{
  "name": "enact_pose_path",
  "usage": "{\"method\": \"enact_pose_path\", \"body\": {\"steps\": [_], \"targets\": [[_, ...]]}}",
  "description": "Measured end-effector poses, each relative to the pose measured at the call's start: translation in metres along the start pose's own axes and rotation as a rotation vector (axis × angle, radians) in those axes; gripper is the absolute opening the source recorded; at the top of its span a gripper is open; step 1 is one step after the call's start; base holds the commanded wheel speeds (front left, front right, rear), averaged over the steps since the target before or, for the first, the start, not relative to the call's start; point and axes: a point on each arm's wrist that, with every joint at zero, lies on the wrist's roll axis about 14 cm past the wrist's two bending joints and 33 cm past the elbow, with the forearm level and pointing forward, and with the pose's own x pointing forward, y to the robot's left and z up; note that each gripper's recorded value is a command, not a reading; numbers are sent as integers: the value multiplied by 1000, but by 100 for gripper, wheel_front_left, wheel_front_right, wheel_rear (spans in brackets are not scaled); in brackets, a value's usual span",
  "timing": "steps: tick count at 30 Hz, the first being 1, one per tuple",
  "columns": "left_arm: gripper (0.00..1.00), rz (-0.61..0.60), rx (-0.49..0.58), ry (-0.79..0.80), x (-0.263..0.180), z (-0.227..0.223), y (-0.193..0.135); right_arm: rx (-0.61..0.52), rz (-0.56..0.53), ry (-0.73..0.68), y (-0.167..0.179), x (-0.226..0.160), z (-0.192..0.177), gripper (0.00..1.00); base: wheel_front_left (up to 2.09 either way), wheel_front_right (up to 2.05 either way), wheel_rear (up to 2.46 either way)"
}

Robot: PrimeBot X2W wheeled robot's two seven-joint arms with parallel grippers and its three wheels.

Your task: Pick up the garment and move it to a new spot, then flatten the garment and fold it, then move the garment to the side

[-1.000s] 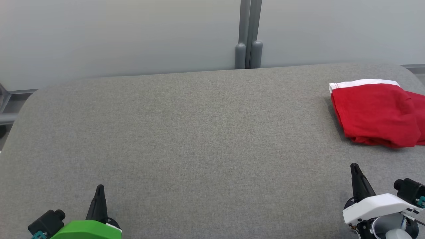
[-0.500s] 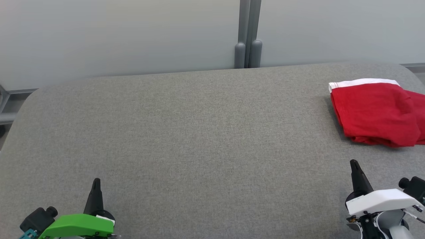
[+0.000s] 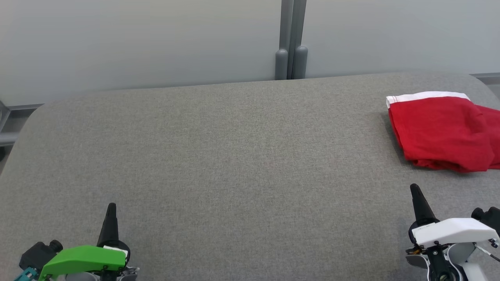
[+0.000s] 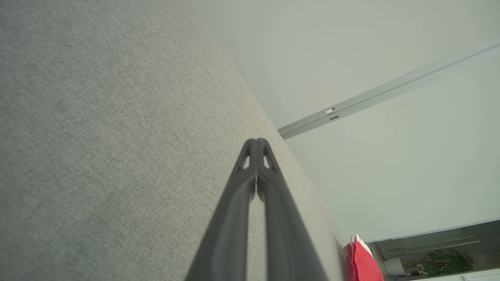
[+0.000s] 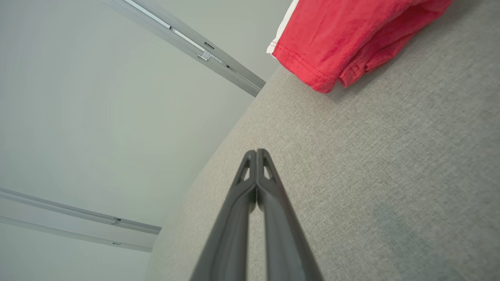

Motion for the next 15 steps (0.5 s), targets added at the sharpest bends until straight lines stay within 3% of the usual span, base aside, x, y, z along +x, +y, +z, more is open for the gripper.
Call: {"method": "enact_pose_path", "body": {"steps": [15], "targets": [[0,-22,-147,-3,5,5,-8,183,12,2,5,4,2,0,0,0,0]]}}
